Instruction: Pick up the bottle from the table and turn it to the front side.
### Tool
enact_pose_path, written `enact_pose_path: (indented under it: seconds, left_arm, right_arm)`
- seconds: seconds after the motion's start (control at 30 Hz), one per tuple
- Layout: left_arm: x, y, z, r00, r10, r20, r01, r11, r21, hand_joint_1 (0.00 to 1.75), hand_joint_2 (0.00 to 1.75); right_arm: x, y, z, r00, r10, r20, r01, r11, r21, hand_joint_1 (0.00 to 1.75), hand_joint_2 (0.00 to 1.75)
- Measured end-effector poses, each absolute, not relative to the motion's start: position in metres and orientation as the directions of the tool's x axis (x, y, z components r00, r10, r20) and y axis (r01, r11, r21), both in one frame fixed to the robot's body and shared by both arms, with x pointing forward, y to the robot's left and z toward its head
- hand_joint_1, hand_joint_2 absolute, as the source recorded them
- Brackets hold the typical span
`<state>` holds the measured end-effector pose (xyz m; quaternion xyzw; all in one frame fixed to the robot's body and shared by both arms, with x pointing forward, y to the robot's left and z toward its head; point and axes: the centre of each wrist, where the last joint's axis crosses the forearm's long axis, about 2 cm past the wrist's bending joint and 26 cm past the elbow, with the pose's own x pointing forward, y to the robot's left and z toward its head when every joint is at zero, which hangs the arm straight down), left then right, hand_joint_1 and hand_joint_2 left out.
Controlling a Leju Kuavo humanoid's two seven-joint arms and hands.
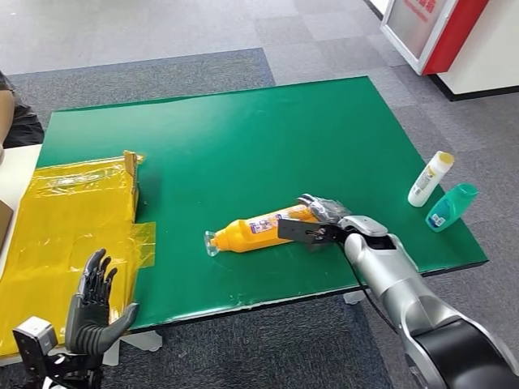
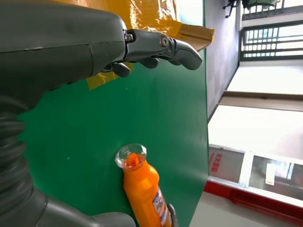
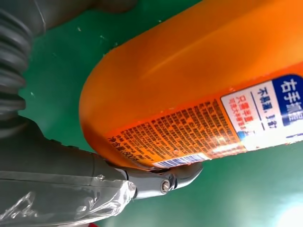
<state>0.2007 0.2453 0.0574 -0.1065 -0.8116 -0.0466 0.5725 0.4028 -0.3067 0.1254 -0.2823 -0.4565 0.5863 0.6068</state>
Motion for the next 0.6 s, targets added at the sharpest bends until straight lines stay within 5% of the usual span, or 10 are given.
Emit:
enact_pose_path:
  seconds: [0.1,0.6]
  left_arm:
    - [0.201,0.245,0.056,-0.318,0.118,0.941,0.230,0.972,-0.044,0.00,1.75]
    - [0.199,0.246,0.052,-0.308,0.108,0.945,0.227,0.973,-0.037,0.00,1.75]
  right_arm:
    - [0.410,-0.307,0.130,-0.120,0.973,0.196,-0.483,0.115,-0.868,1.73,1.75]
    - [0.414,-0.312,0.132,-0.176,0.965,0.196,-0.477,0.090,-0.874,1.75,1.75]
